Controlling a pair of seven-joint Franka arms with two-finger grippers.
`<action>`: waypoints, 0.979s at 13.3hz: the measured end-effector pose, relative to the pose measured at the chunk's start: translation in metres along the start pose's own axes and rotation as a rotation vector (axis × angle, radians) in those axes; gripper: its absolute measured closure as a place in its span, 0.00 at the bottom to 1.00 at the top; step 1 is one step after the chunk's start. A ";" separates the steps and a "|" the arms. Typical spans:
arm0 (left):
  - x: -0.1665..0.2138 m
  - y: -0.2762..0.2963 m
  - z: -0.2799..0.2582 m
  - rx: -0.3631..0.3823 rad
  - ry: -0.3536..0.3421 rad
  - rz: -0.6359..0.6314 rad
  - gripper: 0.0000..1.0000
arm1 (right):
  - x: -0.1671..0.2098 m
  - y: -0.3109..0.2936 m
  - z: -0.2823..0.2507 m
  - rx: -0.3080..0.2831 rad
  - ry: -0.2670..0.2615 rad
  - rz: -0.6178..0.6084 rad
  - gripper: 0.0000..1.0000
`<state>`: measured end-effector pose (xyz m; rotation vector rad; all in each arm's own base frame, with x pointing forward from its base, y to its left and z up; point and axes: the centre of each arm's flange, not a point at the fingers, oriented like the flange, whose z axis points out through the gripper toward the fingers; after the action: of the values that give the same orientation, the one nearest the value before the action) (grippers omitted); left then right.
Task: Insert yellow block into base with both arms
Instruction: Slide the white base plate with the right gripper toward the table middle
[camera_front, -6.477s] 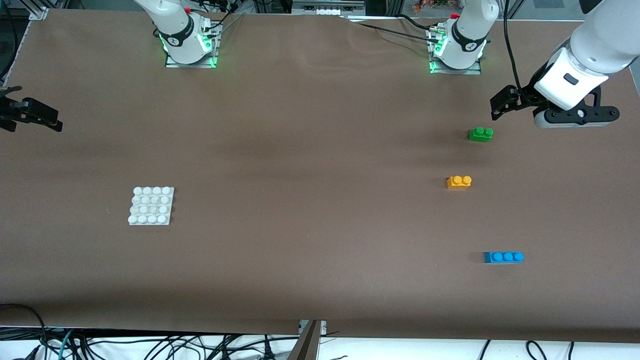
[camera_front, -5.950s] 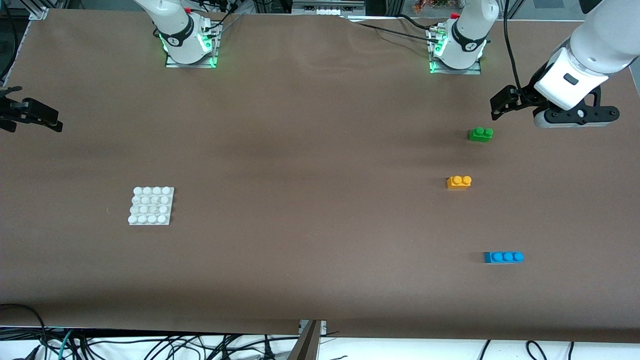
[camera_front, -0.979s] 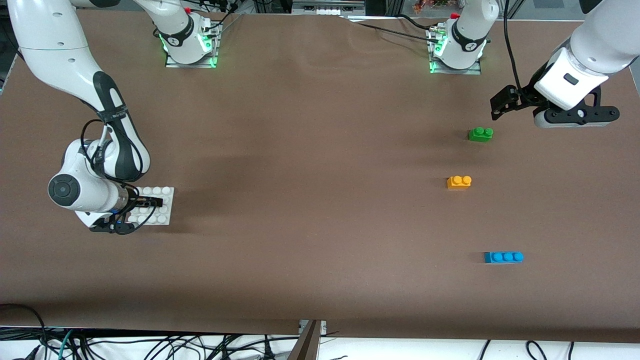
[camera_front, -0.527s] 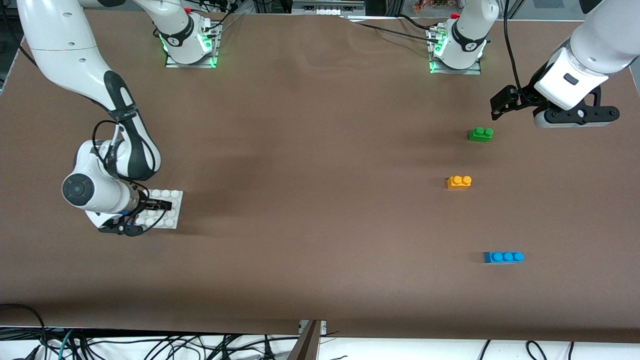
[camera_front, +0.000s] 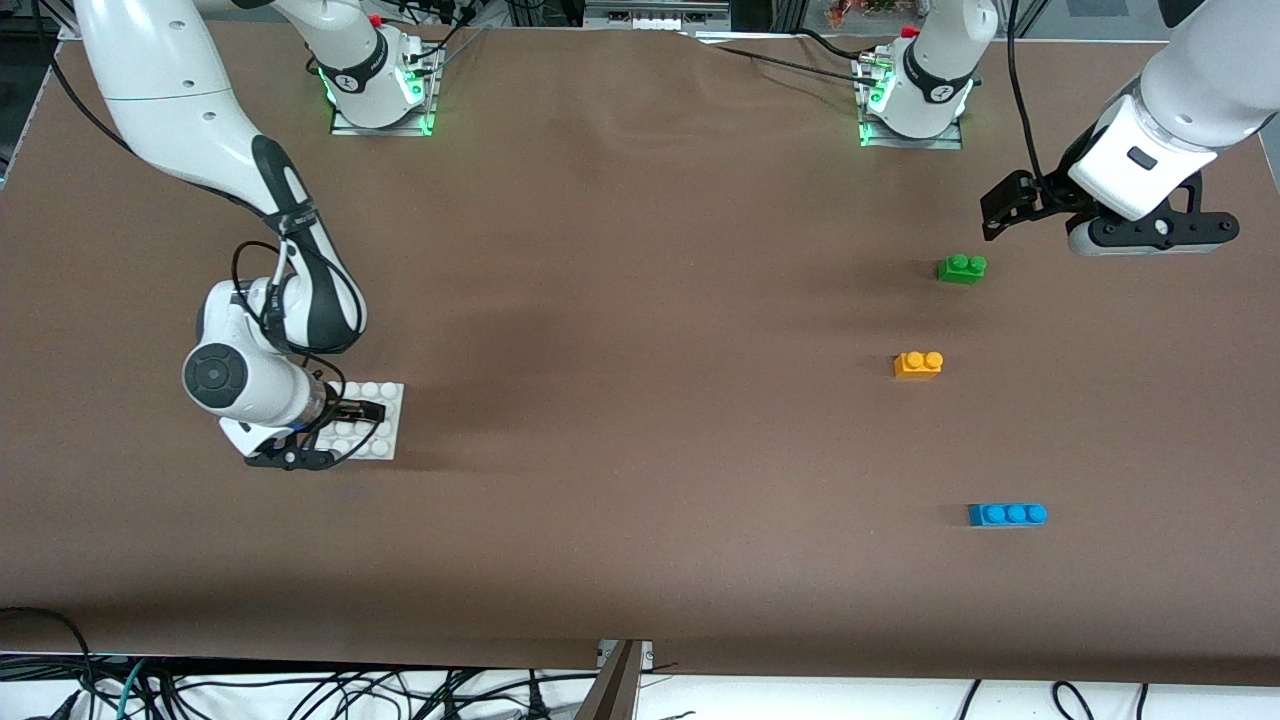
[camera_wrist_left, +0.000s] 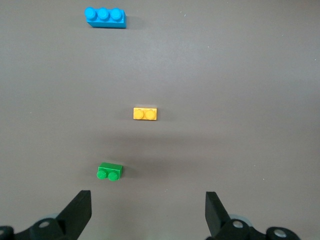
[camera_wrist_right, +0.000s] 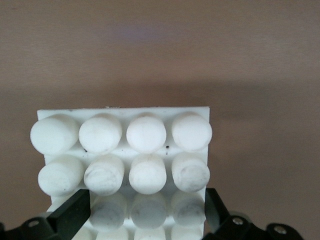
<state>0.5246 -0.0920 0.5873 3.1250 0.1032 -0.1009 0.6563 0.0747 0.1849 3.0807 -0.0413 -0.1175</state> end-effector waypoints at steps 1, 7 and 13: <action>0.000 0.000 0.000 0.000 -0.001 0.000 0.00 | -0.001 -0.013 -0.001 0.001 0.007 0.002 0.00; 0.000 0.000 0.000 0.001 -0.002 0.000 0.00 | -0.015 -0.101 -0.005 0.011 0.075 0.017 0.00; 0.000 0.000 0.000 0.001 -0.004 0.000 0.00 | -0.039 -0.207 -0.010 0.037 0.132 0.044 0.00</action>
<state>0.5242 -0.0918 0.5870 3.1255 0.1037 -0.1065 0.6230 0.2829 0.1852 3.1138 -0.1063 0.0892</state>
